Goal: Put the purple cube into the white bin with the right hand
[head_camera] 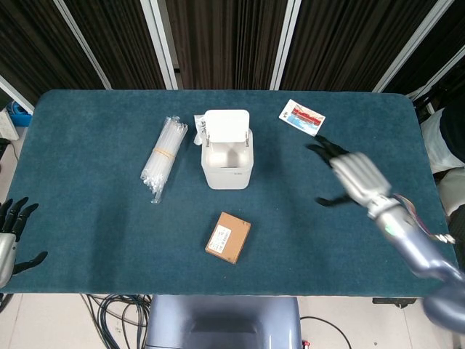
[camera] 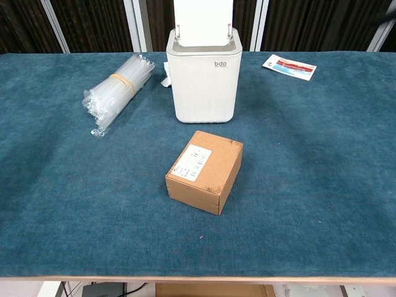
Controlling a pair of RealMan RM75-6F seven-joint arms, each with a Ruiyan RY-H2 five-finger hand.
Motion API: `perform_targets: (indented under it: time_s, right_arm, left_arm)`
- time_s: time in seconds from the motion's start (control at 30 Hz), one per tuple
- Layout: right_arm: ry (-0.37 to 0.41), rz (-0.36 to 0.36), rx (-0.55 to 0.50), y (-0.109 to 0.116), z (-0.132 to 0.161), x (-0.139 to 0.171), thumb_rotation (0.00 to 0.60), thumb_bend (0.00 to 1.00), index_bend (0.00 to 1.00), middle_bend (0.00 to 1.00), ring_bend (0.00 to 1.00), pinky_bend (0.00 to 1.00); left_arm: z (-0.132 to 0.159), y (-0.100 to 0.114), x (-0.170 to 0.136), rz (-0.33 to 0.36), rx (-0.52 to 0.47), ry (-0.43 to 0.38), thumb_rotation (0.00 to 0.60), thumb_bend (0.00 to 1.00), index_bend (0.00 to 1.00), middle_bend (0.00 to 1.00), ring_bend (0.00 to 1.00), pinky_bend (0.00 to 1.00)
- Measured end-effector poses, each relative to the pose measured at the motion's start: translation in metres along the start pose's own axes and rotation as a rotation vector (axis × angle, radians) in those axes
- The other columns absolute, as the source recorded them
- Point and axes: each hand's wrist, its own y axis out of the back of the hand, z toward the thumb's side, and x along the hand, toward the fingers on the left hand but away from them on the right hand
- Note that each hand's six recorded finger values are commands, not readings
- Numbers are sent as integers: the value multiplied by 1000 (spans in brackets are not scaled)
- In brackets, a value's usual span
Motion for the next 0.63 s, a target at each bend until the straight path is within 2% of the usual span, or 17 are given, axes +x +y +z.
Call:
perform_targets:
  time_s: [0.17,0.3,0.5,0.63]
  right_arm:
    - [-122,-83,71,-19,-51,63,600,124,128,87,145,380]
    - [-219,-154,142,-53,-83,108,600,145,143,87,145,377]
    - [-304,-233,188,-104,-98,140,600,146,146,87,147,377]
    - [-314,-226,223,-125,-98,150,600,145,146,87,147,376]
  left_arm:
    - [1,-2,1,0,1,-1,600,74,192,155,0,0]
    - [1,-2,1,2,2,-3,600,74,192,155,0,0]
    - [1,-5,3,-13,2,-1,600,74,192,154,0,0]
    - [0,-8,6,-21,7,3,600,74,192,154,0,0]
